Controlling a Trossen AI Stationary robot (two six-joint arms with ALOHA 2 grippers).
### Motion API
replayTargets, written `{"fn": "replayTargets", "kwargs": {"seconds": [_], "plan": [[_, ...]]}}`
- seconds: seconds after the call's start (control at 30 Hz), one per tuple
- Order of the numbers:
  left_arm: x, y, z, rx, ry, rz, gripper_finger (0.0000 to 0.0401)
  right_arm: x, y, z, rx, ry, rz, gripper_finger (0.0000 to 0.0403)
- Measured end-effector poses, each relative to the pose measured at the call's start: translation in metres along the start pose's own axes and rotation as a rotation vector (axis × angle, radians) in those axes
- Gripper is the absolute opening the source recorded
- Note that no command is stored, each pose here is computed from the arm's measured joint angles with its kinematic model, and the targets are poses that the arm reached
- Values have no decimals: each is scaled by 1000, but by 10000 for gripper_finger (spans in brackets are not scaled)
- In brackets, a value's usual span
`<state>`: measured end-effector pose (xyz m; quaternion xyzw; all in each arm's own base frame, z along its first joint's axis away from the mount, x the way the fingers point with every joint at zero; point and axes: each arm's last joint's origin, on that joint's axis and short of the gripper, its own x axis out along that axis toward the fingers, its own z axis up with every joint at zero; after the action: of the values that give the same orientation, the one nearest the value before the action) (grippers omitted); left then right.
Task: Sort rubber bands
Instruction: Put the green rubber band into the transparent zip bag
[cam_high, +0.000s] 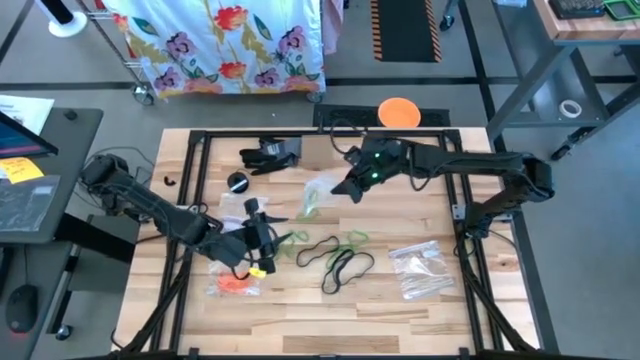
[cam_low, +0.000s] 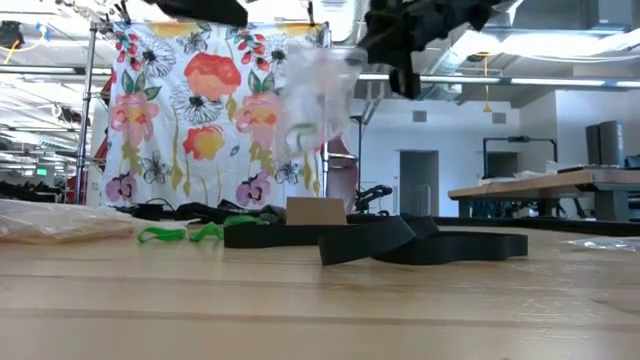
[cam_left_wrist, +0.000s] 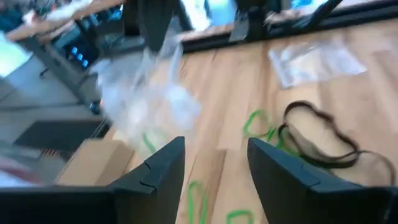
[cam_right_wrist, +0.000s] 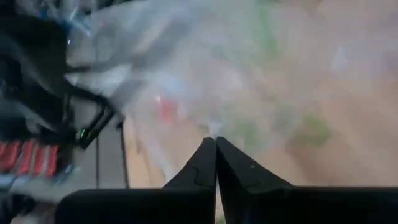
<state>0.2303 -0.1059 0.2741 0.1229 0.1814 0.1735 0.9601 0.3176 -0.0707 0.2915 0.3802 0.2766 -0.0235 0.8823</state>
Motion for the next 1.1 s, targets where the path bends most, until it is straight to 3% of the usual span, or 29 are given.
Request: {"fn": "replayTargets", "kwargs": {"seconds": [0.3,0.6,0.87,0.97,1.1], "plan": [[4,3,-8,-60,58,16,168,-16,-11,0,8,51,-66,0],[16,11,-42,-77,196,41,168,-23,-27,4,29,71,-107,0],[42,25,-82,-188,293,-81,168,-29,-37,10,29,46,-127,0],[54,21,-94,-160,309,-173,168,-29,-36,10,24,52,-123,0],[75,8,-109,-64,350,-188,168,-27,-33,8,11,57,-117,0]]}}
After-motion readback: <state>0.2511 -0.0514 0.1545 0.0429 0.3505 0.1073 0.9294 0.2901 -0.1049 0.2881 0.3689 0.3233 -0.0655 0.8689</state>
